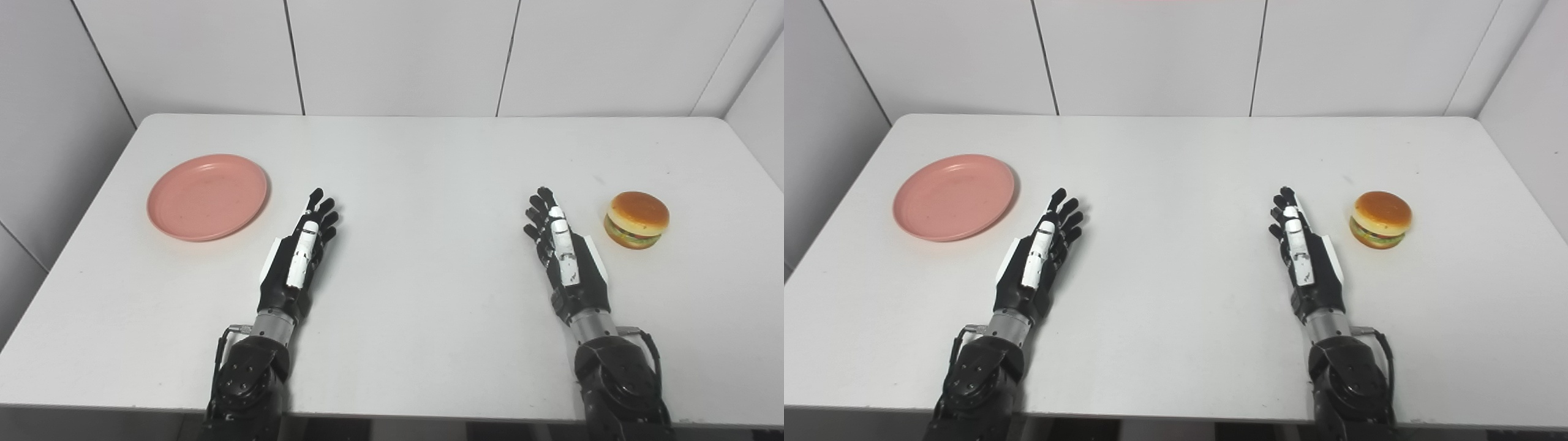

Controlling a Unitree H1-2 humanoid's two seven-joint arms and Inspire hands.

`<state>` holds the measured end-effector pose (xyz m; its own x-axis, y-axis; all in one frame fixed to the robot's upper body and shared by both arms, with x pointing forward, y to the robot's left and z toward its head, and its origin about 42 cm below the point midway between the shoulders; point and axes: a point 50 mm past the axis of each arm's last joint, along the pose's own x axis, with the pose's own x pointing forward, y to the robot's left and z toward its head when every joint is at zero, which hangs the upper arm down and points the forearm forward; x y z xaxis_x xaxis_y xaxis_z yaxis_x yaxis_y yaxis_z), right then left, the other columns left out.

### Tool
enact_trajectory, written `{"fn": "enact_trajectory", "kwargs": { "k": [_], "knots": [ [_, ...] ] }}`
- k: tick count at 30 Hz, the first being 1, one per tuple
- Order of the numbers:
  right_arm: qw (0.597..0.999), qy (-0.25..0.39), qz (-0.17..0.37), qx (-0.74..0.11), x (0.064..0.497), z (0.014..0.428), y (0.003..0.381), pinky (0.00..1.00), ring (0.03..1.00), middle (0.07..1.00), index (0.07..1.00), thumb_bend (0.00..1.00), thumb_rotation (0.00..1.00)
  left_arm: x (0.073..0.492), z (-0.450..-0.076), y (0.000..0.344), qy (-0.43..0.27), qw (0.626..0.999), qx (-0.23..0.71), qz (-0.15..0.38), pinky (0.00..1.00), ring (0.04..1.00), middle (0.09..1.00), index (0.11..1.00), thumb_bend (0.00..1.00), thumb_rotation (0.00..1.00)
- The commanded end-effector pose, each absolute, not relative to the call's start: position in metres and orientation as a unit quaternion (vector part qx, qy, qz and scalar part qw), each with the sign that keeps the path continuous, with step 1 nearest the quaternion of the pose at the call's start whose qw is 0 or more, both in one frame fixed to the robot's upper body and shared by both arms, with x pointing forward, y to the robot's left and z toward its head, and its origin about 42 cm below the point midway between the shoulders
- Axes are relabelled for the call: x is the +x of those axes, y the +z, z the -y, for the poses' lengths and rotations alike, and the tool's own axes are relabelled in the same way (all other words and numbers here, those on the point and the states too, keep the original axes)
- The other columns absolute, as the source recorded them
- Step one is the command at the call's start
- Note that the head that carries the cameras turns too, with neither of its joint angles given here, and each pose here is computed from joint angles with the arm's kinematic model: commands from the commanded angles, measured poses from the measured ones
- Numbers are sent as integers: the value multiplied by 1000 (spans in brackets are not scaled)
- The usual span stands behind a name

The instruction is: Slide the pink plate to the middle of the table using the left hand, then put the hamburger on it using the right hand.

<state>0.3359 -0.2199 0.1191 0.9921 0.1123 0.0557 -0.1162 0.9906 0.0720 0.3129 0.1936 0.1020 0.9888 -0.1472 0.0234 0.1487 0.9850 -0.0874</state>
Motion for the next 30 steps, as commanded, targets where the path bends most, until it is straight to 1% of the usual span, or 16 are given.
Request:
{"fn": "enact_trajectory", "kwargs": {
  "k": [1, 8, 14, 26, 30],
  "knots": [
    [997, 56, 34, 43, 337, 219, 121, 966, 966, 963, 969, 328, 1000, 308, -196, 87, -72, 996, -40, -19, 967, 957, 968, 971, 364, 978],
    [997, 56, 36, 43, 336, 219, 121, 970, 968, 967, 973, 330, 1000, 308, -196, 87, -76, 996, -39, -20, 969, 962, 973, 979, 350, 999],
    [996, 58, 40, 46, 337, 219, 120, 974, 971, 970, 975, 328, 1000, 308, -196, 87, -76, 996, -37, -19, 965, 959, 972, 977, 360, 1000],
    [997, 59, 41, 41, 337, 220, 119, 959, 965, 966, 971, 330, 1000, 308, -194, 87, -75, 996, -41, -21, 965, 958, 969, 973, 361, 983],
    [997, 56, 40, 35, 337, 225, 116, 951, 960, 963, 968, 331, 1000, 309, -190, 83, -77, 996, -42, -24, 966, 959, 968, 972, 361, 973]
  ]
}}
